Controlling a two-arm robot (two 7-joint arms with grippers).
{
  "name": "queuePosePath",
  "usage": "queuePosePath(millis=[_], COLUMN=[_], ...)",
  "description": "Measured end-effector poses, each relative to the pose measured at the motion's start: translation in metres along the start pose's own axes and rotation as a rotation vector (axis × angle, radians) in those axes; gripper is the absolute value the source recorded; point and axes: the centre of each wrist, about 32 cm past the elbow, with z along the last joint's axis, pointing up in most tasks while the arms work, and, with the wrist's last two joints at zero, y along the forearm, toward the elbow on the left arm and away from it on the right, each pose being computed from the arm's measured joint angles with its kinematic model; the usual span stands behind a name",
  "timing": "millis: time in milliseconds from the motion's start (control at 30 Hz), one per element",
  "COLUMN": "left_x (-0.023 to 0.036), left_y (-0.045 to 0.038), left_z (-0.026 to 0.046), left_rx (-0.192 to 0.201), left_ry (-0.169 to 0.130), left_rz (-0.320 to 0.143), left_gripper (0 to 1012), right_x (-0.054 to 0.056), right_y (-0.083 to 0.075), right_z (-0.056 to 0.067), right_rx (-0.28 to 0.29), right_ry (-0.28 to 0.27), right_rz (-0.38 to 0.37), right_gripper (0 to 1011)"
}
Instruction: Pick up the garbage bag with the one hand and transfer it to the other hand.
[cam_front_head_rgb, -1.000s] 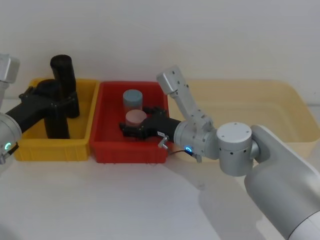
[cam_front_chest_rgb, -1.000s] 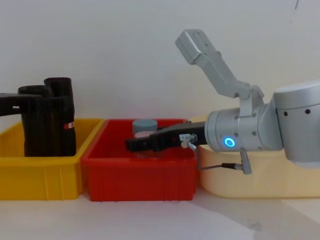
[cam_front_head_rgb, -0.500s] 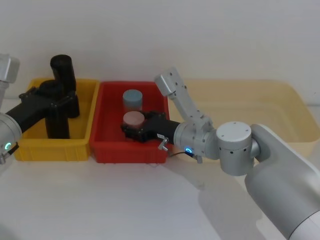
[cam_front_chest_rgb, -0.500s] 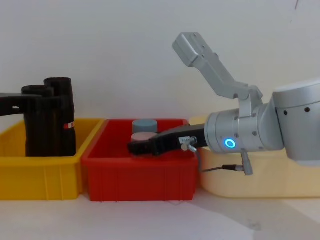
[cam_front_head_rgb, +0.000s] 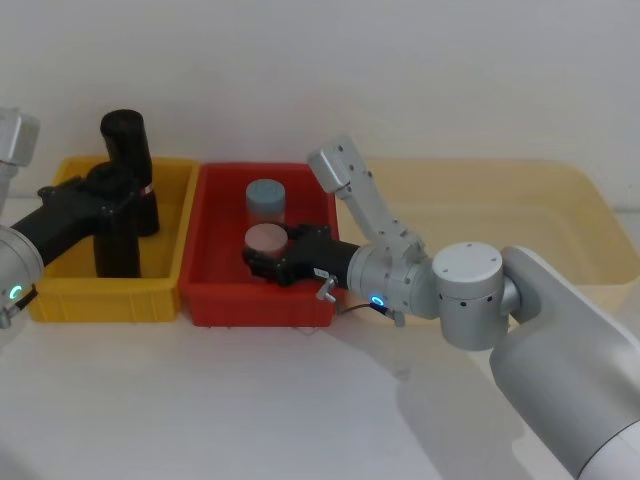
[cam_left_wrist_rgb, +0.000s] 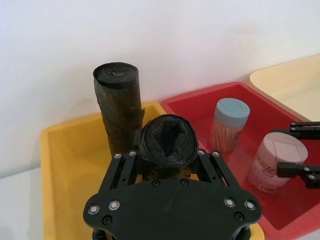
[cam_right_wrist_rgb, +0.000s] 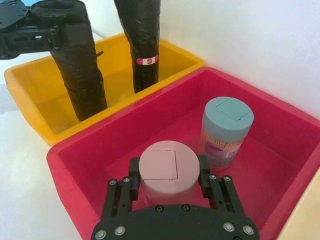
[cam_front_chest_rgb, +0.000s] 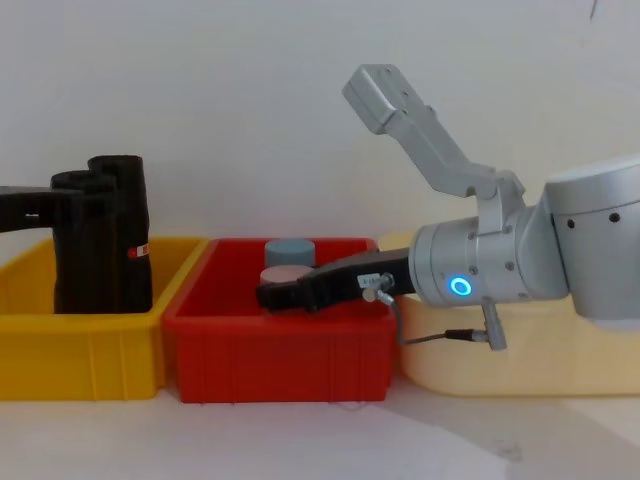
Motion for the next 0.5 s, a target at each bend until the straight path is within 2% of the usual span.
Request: queuePosePath(millis=[500], left_x=[-0.0001], left_y=[0.0], left_z=[-0.0001], left_rx=[0.0], left_ry=[0.0], left_rz=[0.0], left_gripper=[370], right_x=[-0.0001], right_y=[-0.0001], right_z=[0.0002], right_rx=[-0.003], right_ry=[-0.002], right_rz=[0.002], right_gripper=[665])
